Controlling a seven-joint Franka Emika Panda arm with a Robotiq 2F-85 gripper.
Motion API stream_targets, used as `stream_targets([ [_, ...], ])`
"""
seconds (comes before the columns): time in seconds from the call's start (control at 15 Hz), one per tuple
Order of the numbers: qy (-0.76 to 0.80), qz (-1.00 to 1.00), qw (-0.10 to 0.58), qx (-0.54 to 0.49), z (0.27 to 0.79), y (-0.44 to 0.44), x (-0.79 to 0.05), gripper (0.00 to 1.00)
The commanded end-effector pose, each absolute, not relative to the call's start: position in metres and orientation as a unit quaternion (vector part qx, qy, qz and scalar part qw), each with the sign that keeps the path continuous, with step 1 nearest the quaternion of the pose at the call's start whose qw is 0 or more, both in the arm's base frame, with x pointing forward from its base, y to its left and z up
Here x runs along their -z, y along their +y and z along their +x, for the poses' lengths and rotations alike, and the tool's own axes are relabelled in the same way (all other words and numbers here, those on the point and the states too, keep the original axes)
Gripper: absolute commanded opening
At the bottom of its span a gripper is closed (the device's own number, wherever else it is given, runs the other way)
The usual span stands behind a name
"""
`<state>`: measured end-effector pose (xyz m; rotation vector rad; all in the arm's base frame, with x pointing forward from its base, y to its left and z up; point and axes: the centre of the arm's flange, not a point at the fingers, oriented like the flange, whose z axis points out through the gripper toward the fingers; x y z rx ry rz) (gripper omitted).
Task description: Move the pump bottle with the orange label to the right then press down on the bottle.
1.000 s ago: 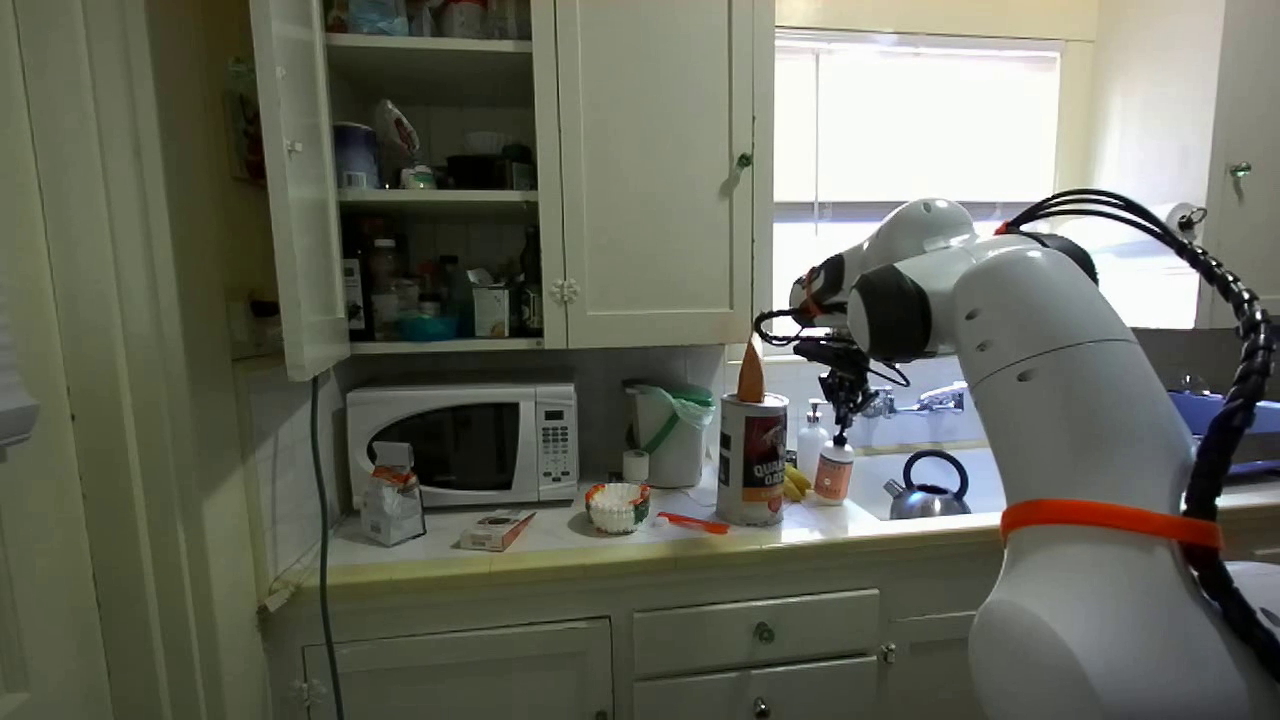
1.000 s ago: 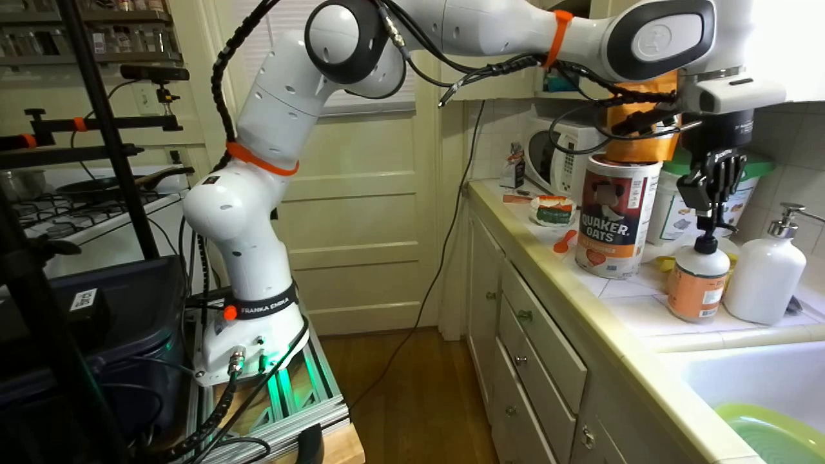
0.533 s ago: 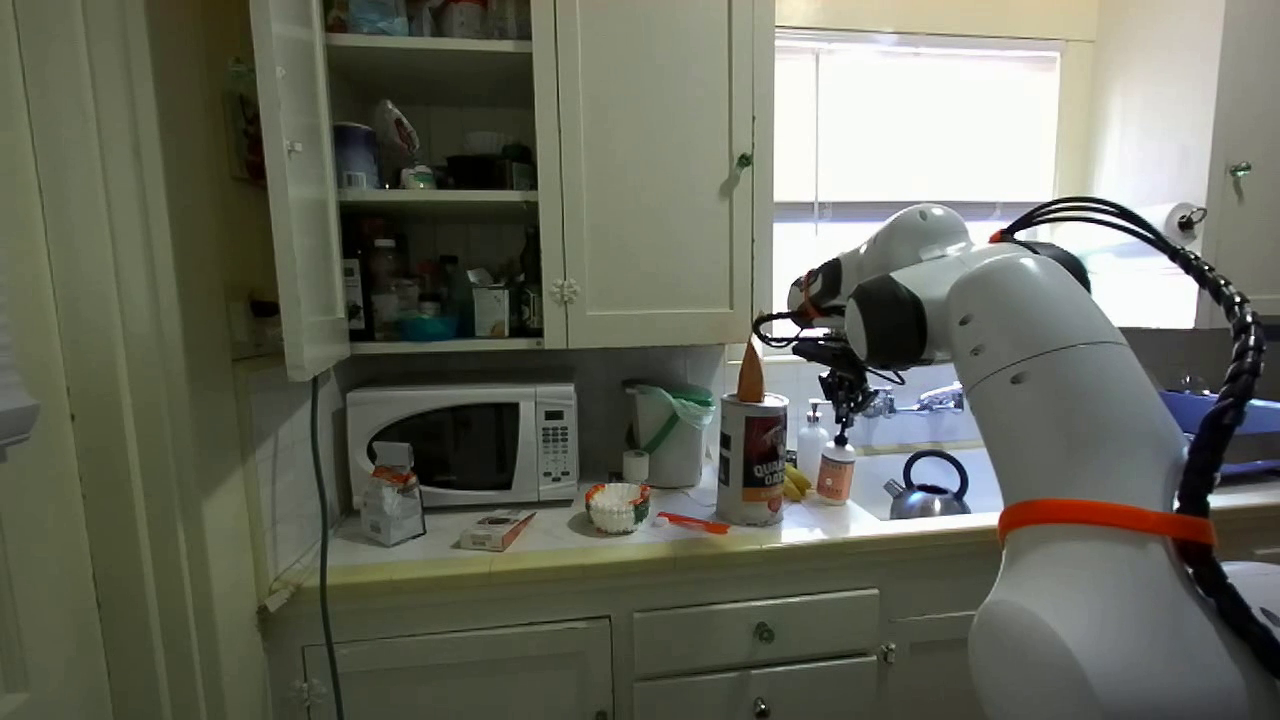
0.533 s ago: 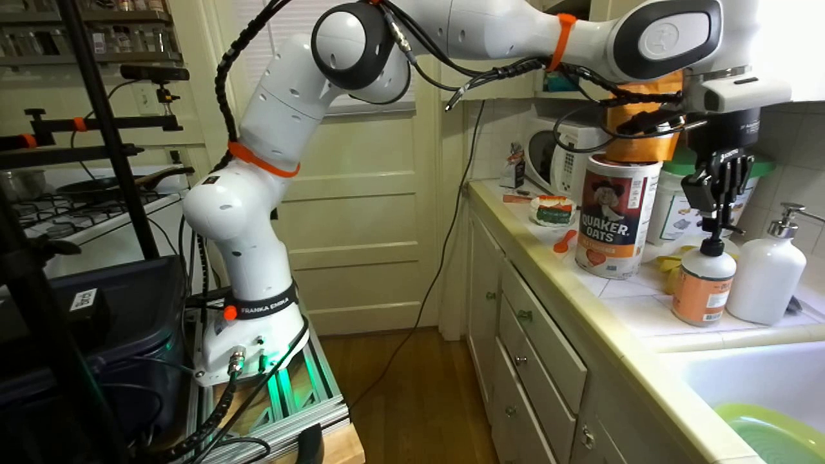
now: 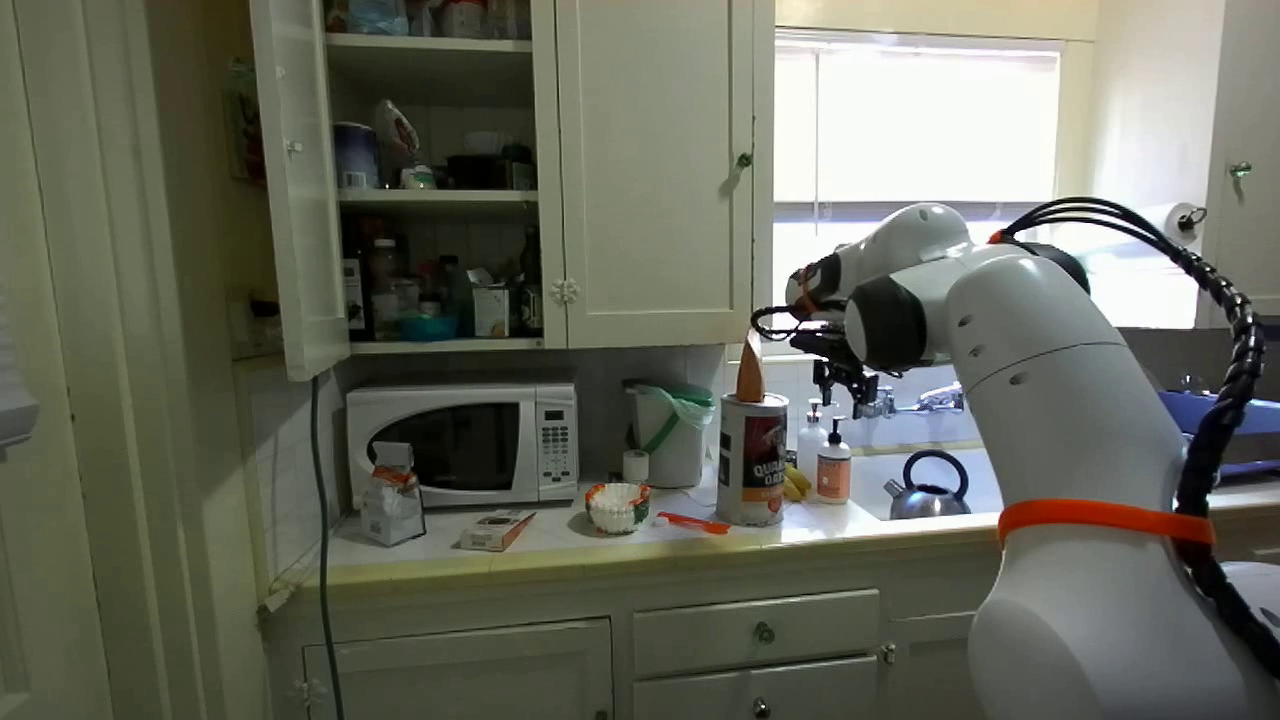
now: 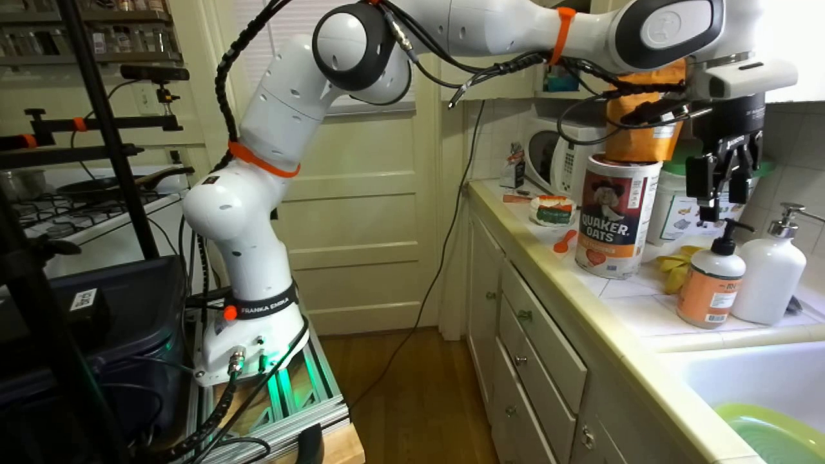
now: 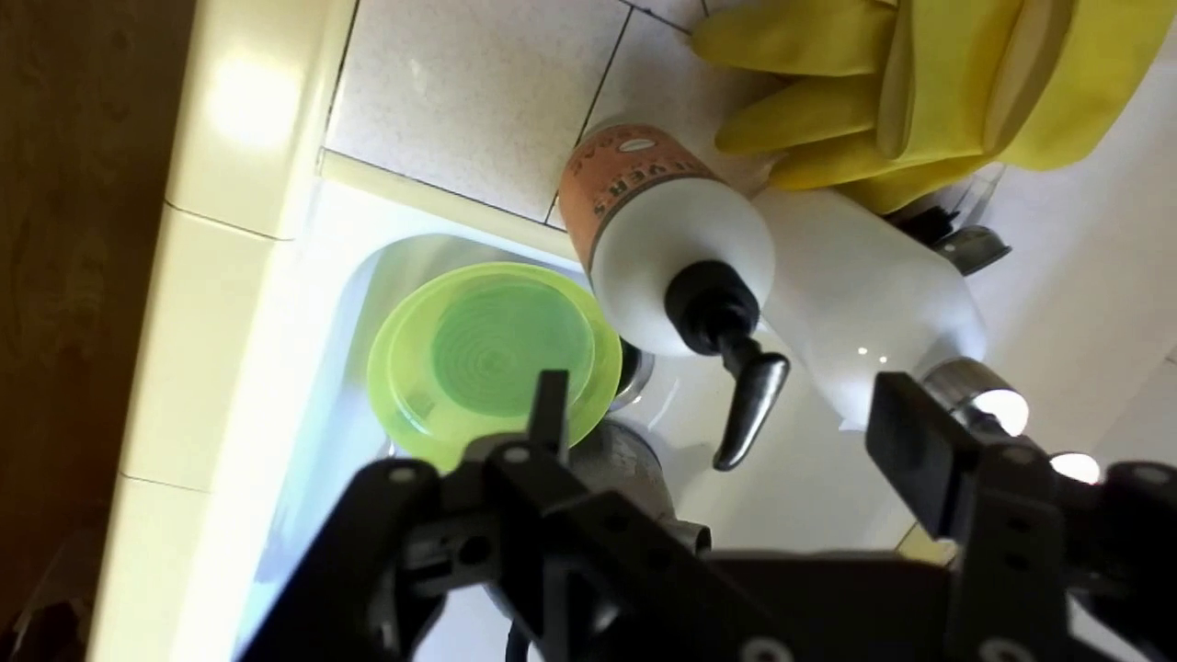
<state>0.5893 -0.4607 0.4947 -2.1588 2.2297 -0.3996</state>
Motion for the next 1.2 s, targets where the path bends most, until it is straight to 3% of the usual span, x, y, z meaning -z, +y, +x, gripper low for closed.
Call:
stream_targets([
  [0.0, 0.698, -0.705, 0.028, 0.125, 0.591, -0.463, -0.505, 1.00],
  [0.07, 0.692, -0.710, 0.034, 0.124, 0.592, -0.462, -0.507, 0.80],
  [0.2, 0.680, -0.718, 0.051, 0.140, 0.594, -0.463, -0.513, 0.74],
  [0.8, 0.676, -0.718, 0.075, 0.146, 0.598, -0.468, -0.524, 0.04],
  [1.13, 0.687, -0.710, 0.073, 0.140, 0.597, -0.476, -0.522, 0.00],
])
